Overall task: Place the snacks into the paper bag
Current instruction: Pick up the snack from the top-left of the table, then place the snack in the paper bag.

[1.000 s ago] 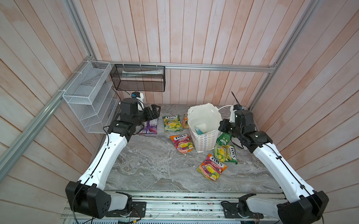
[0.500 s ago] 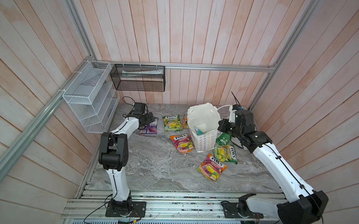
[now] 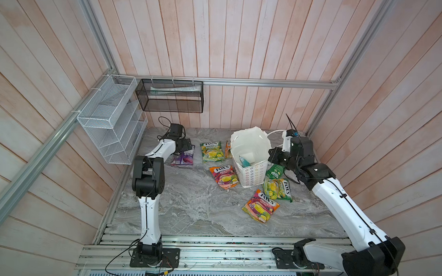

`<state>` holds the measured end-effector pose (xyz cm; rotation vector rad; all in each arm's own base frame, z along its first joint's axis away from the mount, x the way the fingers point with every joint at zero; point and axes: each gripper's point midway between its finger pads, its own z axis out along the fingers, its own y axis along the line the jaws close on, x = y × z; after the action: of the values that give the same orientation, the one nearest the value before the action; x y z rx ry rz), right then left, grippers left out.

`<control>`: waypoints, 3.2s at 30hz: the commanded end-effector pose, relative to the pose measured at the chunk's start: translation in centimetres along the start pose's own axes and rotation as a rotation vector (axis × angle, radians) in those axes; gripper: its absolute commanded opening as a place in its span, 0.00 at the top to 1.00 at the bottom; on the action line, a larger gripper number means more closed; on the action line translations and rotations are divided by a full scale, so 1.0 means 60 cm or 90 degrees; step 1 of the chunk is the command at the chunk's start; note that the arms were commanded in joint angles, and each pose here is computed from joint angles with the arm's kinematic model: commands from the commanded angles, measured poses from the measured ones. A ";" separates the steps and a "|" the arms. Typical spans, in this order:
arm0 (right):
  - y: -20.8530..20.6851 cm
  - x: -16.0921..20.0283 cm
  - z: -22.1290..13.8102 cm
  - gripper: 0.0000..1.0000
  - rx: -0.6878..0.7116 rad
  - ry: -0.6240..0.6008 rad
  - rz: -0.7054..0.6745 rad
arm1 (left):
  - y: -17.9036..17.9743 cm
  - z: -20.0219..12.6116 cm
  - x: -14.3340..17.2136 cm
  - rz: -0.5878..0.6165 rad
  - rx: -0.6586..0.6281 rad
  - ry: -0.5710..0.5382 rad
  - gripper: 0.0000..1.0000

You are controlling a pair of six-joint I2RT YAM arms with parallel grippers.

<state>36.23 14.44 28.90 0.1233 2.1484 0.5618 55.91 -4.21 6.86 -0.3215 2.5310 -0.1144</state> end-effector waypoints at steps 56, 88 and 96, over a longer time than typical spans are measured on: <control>0.002 0.001 -0.022 1.00 -0.010 -0.004 -0.017 | -0.166 -0.467 -0.071 -0.048 0.332 -0.172 0.97; 0.000 0.000 -0.035 1.00 -0.009 -0.017 -0.012 | -0.603 -0.624 0.087 0.157 0.573 -0.189 0.99; 0.004 -0.002 -0.031 1.00 -0.017 -0.017 -0.009 | -0.595 -0.524 0.123 0.147 0.486 -0.130 1.00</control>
<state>34.90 14.27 29.26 0.0874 2.1364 0.5724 38.96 -40.53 35.06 0.2830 2.1067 -0.9134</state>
